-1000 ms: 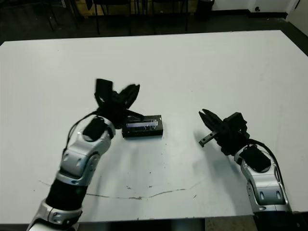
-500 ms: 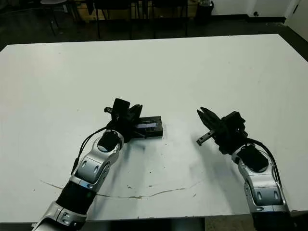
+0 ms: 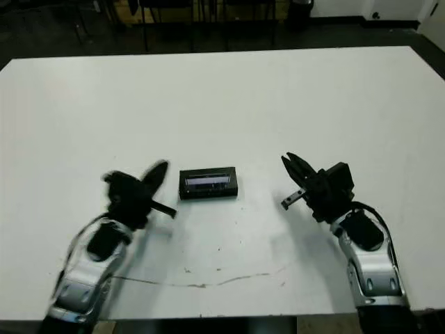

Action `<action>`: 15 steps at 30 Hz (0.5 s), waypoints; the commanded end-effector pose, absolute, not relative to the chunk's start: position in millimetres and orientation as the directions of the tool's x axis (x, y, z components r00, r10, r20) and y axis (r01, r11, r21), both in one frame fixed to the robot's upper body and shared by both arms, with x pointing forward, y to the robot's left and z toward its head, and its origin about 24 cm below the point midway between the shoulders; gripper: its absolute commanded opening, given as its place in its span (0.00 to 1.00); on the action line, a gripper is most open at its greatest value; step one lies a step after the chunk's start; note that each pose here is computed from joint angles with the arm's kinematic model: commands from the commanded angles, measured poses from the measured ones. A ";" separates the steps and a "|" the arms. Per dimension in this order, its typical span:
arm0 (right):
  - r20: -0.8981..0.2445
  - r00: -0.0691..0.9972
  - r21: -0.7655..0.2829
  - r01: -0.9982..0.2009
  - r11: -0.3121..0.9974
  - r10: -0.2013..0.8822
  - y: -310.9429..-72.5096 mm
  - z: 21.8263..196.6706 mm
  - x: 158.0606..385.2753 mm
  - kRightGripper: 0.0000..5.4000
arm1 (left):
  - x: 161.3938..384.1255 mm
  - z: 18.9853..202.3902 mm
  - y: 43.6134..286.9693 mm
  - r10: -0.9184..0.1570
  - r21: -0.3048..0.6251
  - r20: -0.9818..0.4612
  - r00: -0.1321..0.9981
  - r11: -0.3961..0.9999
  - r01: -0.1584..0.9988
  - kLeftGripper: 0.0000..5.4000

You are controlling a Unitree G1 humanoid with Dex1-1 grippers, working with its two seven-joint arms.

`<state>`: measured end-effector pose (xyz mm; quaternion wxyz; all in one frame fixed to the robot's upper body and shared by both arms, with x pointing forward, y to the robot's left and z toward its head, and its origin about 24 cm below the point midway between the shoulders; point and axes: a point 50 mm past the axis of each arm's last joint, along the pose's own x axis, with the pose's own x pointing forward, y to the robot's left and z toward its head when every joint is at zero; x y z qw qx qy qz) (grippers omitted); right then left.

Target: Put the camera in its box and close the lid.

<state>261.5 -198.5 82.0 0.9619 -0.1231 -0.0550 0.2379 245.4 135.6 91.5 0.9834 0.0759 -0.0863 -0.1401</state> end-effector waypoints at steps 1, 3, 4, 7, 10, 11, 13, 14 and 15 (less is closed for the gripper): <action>0.057 0.898 -0.236 -0.411 0.880 0.435 -193.8 83.9 261.8 0.00 | 243.1 100.7 159.0 -0.252 0.209 0.203 0.946 0.955 0.210 0.01; 0.060 0.911 -0.225 -0.386 0.895 0.408 -189.3 86.7 262.0 0.00 | 243.0 105.2 172.4 -0.212 0.230 0.245 0.946 0.961 0.155 0.01; 0.065 0.915 -0.224 -0.376 0.899 0.399 -186.8 88.1 262.3 0.00 | 243.3 105.9 179.3 -0.182 0.231 0.261 0.948 0.965 0.122 0.01; 0.068 0.920 -0.231 -0.361 0.903 0.385 -181.9 90.6 263.5 0.00 | 243.6 104.9 192.5 -0.121 0.215 0.285 0.951 0.975 0.060 0.01; 0.075 0.922 -0.247 -0.353 0.902 0.381 -178.2 91.2 266.1 0.00 | 243.0 100.0 198.0 -0.063 0.184 0.293 0.954 0.983 0.009 0.01; 0.084 0.920 -0.251 -0.353 0.901 0.384 -177.1 91.2 267.3 0.00 | 242.8 98.2 197.9 -0.041 0.175 0.292 0.955 0.985 -0.011 0.01; 0.088 0.919 -0.245 -0.353 0.903 0.383 -174.6 90.8 269.6 0.00 | 242.9 93.9 196.3 0.005 0.139 0.283 0.959 0.989 -0.046 0.01; 0.088 0.921 -0.246 -0.350 0.904 0.380 -173.0 90.8 270.5 0.00 | 242.9 91.6 195.1 0.022 0.124 0.274 0.961 0.991 -0.058 0.01; 0.081 0.926 -0.247 -0.341 0.907 0.370 -170.9 91.4 271.4 0.00 | 243.5 89.1 193.2 0.037 0.105 0.264 0.964 0.992 -0.067 0.01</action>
